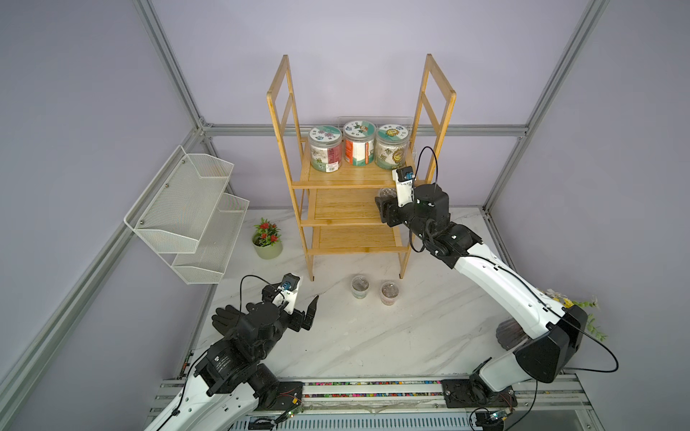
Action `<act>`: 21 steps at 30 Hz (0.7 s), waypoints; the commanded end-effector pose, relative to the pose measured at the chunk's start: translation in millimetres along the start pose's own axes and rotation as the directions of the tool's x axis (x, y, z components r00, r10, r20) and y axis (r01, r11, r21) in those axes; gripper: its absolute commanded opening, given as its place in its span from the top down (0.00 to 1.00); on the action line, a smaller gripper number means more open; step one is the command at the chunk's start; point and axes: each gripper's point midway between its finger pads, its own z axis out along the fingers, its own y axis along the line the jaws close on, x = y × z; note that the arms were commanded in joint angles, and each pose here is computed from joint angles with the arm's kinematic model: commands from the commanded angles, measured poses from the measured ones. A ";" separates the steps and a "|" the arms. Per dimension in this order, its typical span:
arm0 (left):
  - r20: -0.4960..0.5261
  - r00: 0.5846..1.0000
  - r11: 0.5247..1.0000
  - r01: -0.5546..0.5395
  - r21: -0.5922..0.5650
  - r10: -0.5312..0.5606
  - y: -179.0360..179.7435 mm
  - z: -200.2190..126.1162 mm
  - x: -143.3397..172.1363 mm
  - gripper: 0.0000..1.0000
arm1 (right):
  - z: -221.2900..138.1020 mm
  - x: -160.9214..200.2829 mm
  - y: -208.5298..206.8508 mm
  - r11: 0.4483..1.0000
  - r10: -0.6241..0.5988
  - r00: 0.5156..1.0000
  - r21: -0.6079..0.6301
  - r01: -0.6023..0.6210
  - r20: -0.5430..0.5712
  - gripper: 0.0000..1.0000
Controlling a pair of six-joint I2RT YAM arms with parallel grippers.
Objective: Place the seed container on the shelf
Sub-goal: Place the seed jar on the shelf.
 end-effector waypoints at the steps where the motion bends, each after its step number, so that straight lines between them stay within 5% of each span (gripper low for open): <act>1: 0.059 0.998 1.000 0.005 0.011 -0.006 0.4 -7.6 -21.8 0.00 | 22.8 52.6 -2.9 1.000 0.001 0.986 0.014 0.002 -0.164 0.44; 21: 0.054 0.999 1.000 0.001 0.013 -0.002 -0.1 -7.0 -21.1 0.00 | 20.0 70.8 -2.8 1.000 0.010 0.976 0.012 -0.008 -0.216 0.41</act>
